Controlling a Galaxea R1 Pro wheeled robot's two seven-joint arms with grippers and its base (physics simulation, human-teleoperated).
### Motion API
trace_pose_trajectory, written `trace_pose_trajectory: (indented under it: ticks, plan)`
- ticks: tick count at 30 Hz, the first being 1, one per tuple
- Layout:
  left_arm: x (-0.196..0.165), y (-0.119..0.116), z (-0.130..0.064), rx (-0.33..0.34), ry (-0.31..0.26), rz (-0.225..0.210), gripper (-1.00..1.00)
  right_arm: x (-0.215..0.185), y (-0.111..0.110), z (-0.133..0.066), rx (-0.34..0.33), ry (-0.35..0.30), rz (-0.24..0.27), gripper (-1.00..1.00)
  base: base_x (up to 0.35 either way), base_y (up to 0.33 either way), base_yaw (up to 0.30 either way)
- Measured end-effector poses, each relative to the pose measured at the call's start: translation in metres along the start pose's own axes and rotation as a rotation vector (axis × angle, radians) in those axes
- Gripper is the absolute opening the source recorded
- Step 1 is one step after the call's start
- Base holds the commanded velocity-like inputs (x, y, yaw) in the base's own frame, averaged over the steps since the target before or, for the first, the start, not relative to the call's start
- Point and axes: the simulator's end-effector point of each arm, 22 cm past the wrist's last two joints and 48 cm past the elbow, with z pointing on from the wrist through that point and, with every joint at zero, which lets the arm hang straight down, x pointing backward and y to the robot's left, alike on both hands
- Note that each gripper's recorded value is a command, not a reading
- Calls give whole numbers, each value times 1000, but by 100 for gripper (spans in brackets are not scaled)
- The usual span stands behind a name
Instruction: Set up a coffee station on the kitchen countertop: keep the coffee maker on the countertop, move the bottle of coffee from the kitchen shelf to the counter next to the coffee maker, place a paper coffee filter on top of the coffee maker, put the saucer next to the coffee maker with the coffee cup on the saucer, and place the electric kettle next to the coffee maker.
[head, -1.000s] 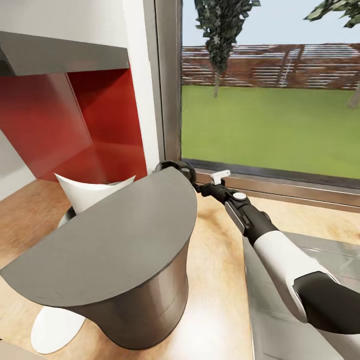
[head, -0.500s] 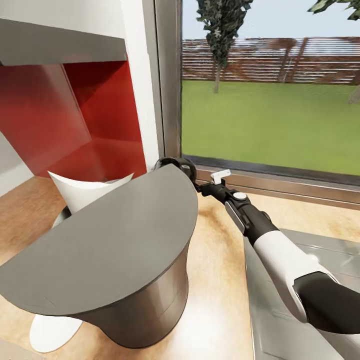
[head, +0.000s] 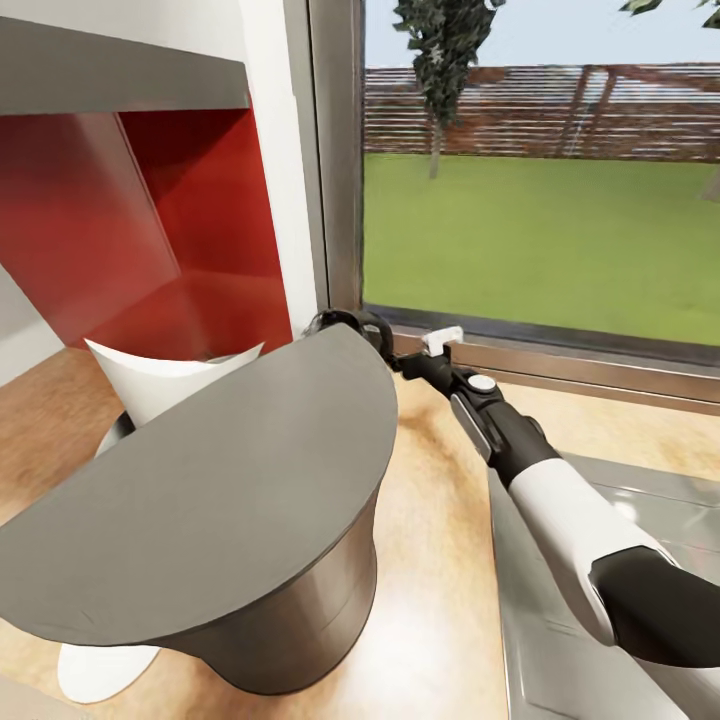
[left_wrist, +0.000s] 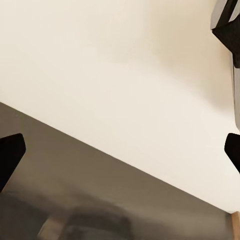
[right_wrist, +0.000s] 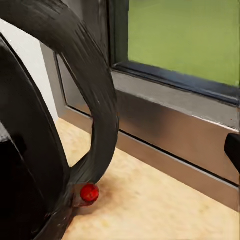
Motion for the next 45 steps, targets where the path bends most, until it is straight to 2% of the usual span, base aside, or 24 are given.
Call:
trace_pose_trajectory:
  ticks: [4,15,25,34,45]
  plan:
    - [0,0,0,0,0,0,100,-33,5,-3,-8,-68,-14,100,0,0,0]
    - [-1,-1,0,1,-1,0,100,-45,7,-5,-11,-93,-20,100,0,0,0]
    - [-1,0,0,0,-1,0,100,-46,0,-6,0,-93,-30,100,0,0,0]
    - [-2,1,0,-2,-2,0,100,-43,-13,-6,58,-89,-34,100,0,0,0]
    - [1,2,0,-3,5,2,100,-37,-14,-4,62,-81,-31,100,0,0,0]
